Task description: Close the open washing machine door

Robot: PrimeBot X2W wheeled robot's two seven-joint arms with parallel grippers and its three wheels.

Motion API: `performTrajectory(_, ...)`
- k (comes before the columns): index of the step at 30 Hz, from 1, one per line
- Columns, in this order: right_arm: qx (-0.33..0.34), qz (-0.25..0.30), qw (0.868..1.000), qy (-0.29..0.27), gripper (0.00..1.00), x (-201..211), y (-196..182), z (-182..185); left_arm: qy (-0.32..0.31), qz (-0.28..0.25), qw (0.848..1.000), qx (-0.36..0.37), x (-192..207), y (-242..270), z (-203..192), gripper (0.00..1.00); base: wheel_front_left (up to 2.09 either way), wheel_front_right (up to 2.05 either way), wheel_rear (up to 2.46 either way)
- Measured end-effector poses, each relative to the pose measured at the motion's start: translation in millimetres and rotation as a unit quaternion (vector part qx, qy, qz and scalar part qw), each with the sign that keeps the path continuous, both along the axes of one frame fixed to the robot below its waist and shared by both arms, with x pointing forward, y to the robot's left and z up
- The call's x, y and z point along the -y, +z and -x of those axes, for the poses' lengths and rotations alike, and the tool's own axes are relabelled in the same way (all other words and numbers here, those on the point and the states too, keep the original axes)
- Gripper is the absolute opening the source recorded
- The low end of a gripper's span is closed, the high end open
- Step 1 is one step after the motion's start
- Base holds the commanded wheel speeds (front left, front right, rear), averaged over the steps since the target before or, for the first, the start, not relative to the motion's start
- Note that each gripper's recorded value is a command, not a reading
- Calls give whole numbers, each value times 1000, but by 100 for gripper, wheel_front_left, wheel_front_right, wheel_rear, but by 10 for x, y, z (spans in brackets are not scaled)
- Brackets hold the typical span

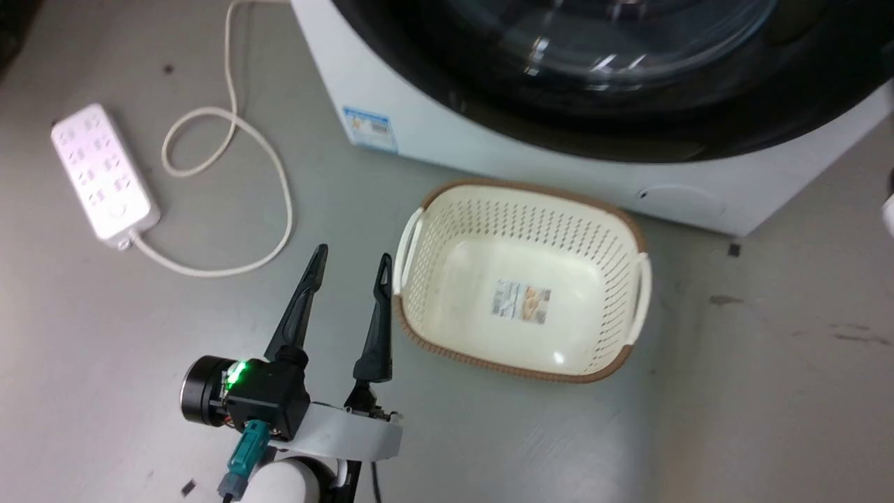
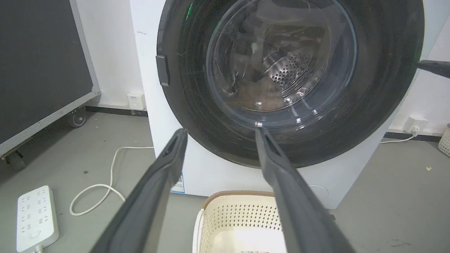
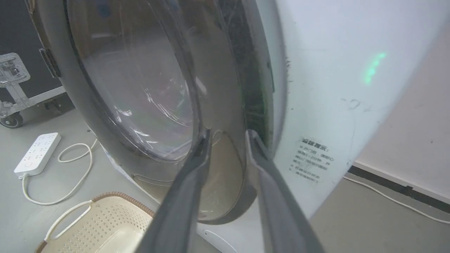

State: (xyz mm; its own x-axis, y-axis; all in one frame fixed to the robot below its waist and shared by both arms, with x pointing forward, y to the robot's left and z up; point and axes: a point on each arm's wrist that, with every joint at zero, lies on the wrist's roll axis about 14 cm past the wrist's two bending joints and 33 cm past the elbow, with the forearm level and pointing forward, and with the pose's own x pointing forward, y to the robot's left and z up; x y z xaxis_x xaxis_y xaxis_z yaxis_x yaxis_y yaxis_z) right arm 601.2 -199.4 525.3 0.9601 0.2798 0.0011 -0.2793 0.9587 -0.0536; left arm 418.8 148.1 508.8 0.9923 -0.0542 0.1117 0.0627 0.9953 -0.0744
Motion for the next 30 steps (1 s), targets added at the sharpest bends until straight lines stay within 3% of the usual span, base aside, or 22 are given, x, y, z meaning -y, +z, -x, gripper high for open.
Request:
performTrajectory(7,21,-2,1000,0,100,101,163,606,-12,-1,1000,22,34,166,74,100,0,0,0)
performTrajectory(11,46,33,998,11,100,84,249,1085,-14,5,1000,22,32,186,175,100,0,0,0)
performTrajectory(22,116,-10,987,-111,100,449,467,2256,-41,20,998,40,185,338,387,100,0,0,0)
performTrajectory(26,118,-35,980,-154,100,512,407,2509,-56,4,997,44,276,357,414,100,0,0,0)
performTrajectory(30,98,-24,983,-153,100,402,243,2606,-52,4,998,28,250,255,453,100,0,0,0)
